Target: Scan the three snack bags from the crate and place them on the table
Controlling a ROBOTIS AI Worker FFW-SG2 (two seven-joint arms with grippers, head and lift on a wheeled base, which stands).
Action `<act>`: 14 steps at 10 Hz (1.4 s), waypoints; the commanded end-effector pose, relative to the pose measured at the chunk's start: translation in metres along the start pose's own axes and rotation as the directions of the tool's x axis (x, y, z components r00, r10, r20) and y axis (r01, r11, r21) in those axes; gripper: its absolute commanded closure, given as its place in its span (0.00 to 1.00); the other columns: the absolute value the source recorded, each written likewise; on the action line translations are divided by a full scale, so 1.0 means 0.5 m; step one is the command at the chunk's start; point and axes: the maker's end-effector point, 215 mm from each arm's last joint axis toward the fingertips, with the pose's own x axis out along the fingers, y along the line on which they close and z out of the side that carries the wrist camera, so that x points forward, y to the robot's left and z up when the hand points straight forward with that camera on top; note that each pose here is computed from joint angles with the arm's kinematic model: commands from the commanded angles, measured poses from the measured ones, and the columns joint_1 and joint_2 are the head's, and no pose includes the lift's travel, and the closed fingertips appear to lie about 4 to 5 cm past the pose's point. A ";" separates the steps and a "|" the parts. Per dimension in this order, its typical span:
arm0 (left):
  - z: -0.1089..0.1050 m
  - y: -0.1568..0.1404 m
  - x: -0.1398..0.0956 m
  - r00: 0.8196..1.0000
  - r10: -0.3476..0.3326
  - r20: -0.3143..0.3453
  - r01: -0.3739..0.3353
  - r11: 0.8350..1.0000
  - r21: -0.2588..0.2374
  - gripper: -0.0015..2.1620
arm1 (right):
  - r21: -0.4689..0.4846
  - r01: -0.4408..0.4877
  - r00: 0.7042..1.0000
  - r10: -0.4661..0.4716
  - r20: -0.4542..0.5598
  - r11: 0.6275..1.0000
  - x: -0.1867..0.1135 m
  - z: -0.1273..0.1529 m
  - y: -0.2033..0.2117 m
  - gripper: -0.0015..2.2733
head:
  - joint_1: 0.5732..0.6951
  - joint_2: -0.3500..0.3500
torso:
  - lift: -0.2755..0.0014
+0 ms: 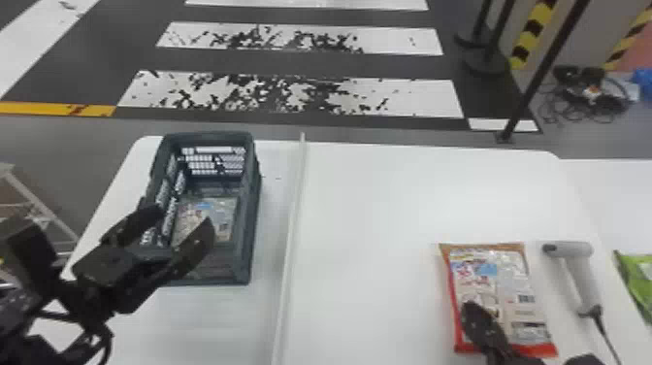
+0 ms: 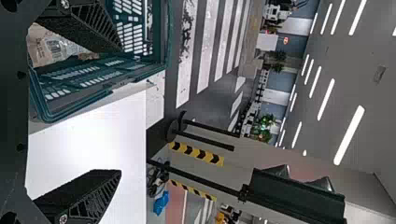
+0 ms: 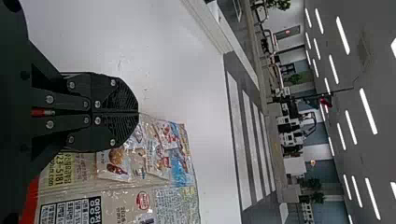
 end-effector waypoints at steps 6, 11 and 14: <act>-0.034 -0.071 0.058 0.999 0.006 -0.040 -0.007 0.999 -0.044 0.03 | 0.013 0.020 0.998 -0.021 0.061 1.000 -0.057 0.158 -0.031 0.72 | 1.00 0.40 | 0.86; -0.092 -0.161 0.105 0.997 0.013 -0.079 -0.013 1.000 0.004 0.03 | -0.104 0.245 0.970 -0.245 0.013 0.964 -0.099 0.235 -0.379 0.02 | 1.00 0.00 | 0.86; -0.119 -0.188 0.116 0.997 0.010 -0.081 -0.010 1.000 -0.003 0.03 | -0.068 0.215 0.973 -0.219 -0.071 0.974 -0.073 0.191 -0.482 0.03 | 1.00 0.00 | 0.86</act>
